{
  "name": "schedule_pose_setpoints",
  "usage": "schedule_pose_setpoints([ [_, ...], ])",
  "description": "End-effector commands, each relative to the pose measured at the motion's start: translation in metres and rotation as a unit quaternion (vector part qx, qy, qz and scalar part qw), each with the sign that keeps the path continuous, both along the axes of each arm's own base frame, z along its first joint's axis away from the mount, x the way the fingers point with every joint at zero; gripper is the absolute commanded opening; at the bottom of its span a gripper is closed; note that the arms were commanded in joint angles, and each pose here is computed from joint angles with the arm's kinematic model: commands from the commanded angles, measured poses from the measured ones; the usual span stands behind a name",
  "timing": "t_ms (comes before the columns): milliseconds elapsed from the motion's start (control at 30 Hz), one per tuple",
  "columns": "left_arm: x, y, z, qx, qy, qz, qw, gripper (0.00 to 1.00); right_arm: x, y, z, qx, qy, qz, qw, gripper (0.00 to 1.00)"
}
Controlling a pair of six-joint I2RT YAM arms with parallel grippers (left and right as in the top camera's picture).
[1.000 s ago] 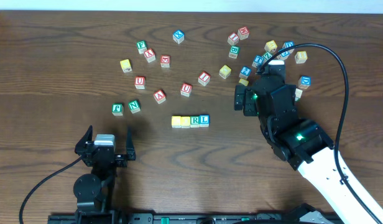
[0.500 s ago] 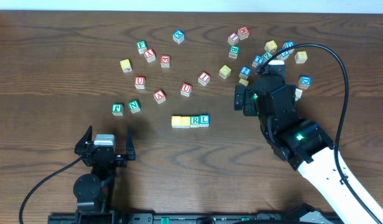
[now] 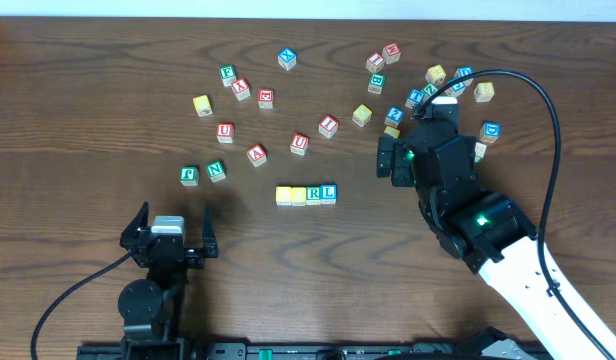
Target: Spell out CORL
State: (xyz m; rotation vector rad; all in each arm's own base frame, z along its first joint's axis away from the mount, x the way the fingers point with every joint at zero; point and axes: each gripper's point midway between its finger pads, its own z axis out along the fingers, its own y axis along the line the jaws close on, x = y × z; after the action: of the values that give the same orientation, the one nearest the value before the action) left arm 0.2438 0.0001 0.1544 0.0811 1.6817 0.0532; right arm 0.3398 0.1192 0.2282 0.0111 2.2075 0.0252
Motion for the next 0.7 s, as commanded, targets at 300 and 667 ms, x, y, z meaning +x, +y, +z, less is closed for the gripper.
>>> schedule_pose_setpoints([
  [300,0.0,0.0,-0.017,-0.004,0.019,0.002,1.0,0.98,0.002,-0.002,0.01,-0.004,-0.012,-0.004,1.0,0.99],
  [667,0.0,0.0,-0.017,-0.004,0.019,0.002,1.0,0.99,-0.024,-0.019,0.004,-0.056,0.024,0.013,0.998,0.99],
])
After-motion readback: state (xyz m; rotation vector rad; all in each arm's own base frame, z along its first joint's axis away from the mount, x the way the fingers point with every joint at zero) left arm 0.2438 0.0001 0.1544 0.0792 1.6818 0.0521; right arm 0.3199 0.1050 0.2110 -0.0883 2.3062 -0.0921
